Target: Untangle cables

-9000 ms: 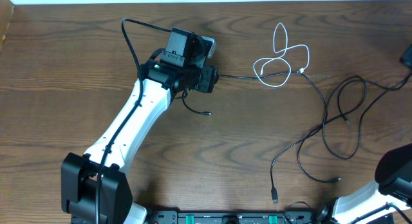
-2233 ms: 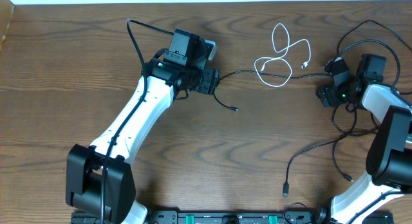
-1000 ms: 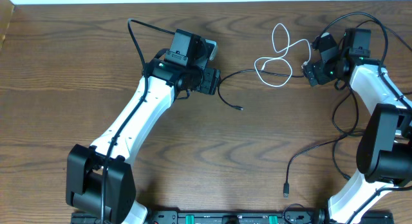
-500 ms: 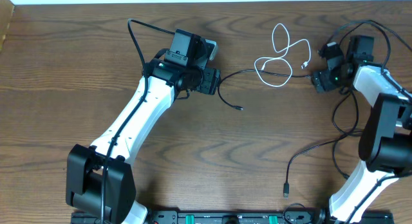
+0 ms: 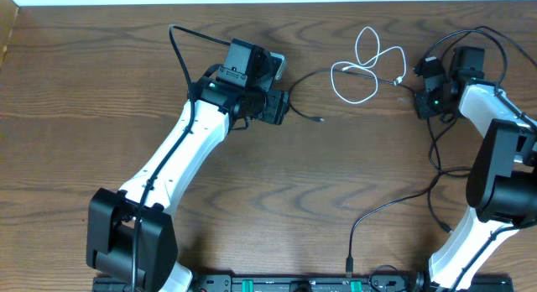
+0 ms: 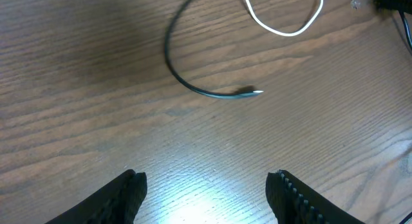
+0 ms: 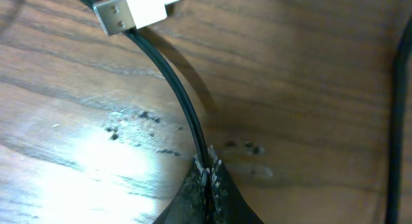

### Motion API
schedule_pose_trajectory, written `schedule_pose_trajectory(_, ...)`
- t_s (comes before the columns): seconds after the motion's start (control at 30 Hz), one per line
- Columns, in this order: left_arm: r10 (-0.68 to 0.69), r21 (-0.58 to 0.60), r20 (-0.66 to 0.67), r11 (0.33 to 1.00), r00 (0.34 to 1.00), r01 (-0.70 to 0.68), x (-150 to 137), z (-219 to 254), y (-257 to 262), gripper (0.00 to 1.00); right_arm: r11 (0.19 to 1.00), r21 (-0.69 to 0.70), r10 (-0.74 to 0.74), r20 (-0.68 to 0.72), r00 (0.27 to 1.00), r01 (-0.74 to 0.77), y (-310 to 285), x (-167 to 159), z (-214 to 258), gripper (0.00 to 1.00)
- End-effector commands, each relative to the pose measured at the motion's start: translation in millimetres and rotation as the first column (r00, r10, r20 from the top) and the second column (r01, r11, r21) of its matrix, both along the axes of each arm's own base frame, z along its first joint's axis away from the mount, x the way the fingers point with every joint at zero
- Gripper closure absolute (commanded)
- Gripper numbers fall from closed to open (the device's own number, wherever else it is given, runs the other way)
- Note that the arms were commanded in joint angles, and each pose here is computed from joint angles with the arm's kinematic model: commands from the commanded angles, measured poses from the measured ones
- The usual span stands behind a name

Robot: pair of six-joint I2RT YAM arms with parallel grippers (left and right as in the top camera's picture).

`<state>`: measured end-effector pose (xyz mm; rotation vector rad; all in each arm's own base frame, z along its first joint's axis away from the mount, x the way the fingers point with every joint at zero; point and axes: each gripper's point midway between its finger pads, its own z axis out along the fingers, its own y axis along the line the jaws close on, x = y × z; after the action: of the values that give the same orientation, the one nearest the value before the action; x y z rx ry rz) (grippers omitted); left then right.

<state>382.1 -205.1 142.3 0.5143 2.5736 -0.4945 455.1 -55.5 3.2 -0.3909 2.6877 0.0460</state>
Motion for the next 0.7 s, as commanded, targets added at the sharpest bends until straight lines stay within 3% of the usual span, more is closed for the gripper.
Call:
schedule_pose_trajectory(0.0, 0.008, 0.008, -0.020, 1.000, 1.000, -0.008, -2, -7, 1, 0.35, 0.999, 0.024, -0.040, 0.100, 0.994, 0.038, 12, 21, 51, 0.99)
schedule_pose_trajectory(0.27, 0.003, 0.013, -0.016, 1.000, 1.000, -0.003, -2, -7, 2, 0.35, 0.999, 0.036, -0.007, 0.456, 0.890, -0.011, 52, 42, 229, 0.99)
schedule_pose_trajectory(0.67, -0.020, 0.028, -0.003, 0.999, 1.000, 0.020, -2, -8, 2, 0.35, 0.989, 0.076, 0.035, 0.727, 0.686, -0.130, 107, 37, 392, 0.99)
